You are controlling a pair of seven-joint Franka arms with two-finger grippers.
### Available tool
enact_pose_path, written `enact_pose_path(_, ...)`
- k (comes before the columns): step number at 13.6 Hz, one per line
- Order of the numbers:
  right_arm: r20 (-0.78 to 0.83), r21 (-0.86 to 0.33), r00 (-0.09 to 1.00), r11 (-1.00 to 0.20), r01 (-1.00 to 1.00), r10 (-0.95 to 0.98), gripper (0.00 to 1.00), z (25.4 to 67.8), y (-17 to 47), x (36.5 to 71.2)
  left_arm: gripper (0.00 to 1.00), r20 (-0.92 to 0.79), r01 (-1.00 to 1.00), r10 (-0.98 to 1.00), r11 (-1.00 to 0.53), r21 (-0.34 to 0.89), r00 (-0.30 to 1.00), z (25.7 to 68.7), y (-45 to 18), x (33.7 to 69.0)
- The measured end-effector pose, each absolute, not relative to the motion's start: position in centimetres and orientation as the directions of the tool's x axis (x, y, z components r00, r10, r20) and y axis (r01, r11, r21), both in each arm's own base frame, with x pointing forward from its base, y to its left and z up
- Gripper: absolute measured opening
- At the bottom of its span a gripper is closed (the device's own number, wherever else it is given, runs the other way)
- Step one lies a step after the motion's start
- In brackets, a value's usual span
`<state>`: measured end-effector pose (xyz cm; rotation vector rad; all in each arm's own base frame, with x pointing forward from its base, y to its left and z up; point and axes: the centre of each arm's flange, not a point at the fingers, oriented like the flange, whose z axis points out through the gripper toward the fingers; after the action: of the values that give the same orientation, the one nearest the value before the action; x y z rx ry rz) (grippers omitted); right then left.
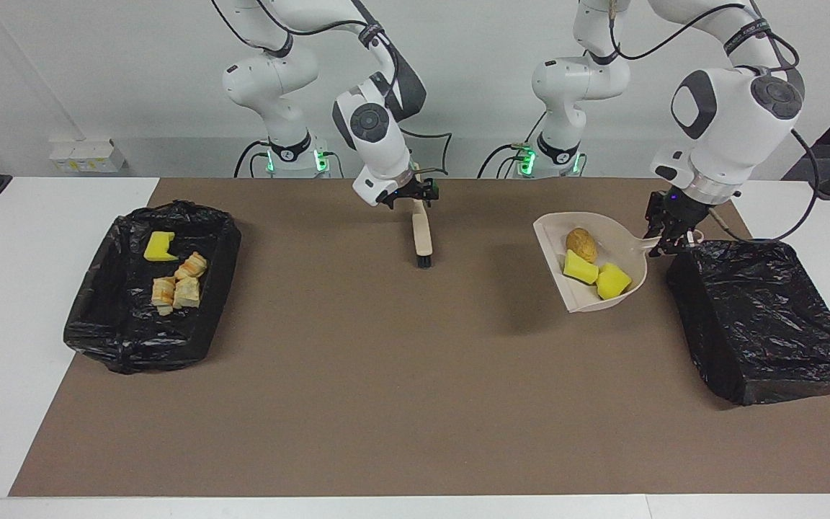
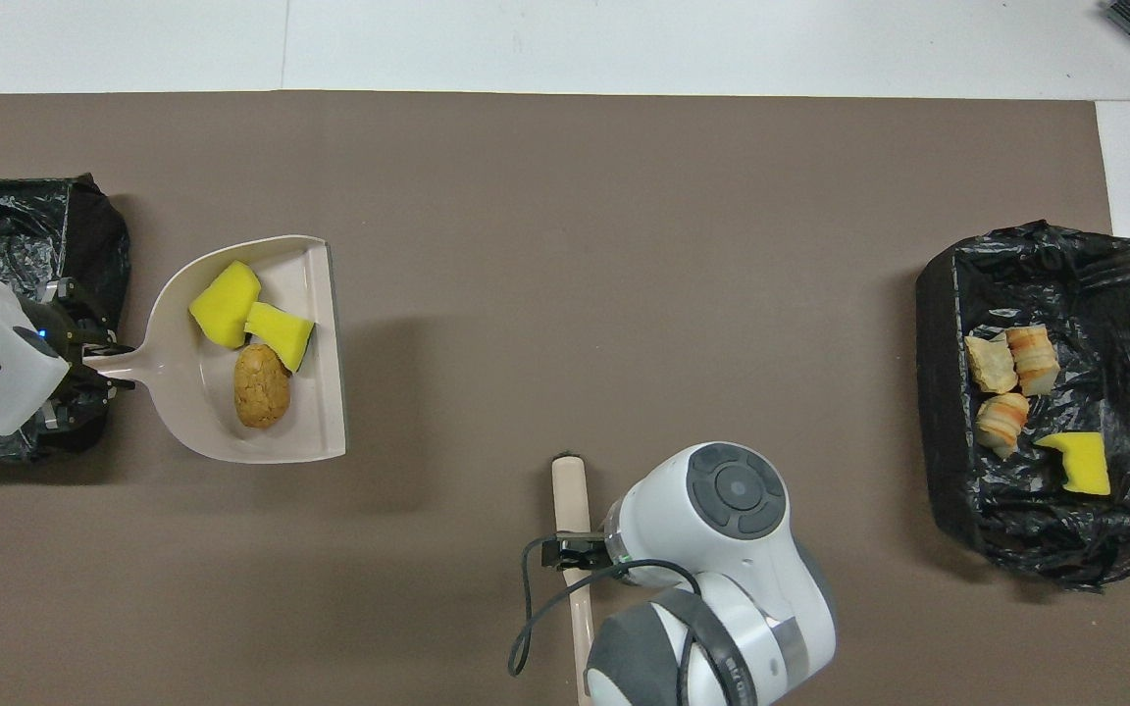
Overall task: Sweep and dump trash in bin
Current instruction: 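Carry the loaded dustpan with the left gripper toward the near bin, then tilt the dustpan over the near bin with the left gripper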
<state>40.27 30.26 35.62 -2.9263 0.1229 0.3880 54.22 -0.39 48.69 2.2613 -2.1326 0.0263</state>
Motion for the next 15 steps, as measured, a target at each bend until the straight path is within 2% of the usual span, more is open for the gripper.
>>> enact_pose_path(4, -0.189, -0.115, 0.978, -0.987, -0.113, -0.090, 1.00, 37.3, 26.1, 44.1, 0.32, 0.037, -0.999, -0.998, -0.053, 0.000, 0.053, 49.5, 2.2, 54.4)
enact_pose_path(9, -0.179, -0.015, 0.977, -0.992, -0.124, -0.119, 1.00, 47.9, 16.6, 50.0, 0.32, 0.014, -0.994, -0.996, -0.090, -0.066, 0.089, 53.8, 11.4, 55.8)
enact_pose_path(15, -0.005, 0.009, 0.984, -0.984, -0.176, -0.176, 1.00, 56.2, 4.0, 53.4, 0.32, -0.248, -0.992, -0.963, -0.079, -0.102, 0.103, 56.6, 19.8, 59.2)
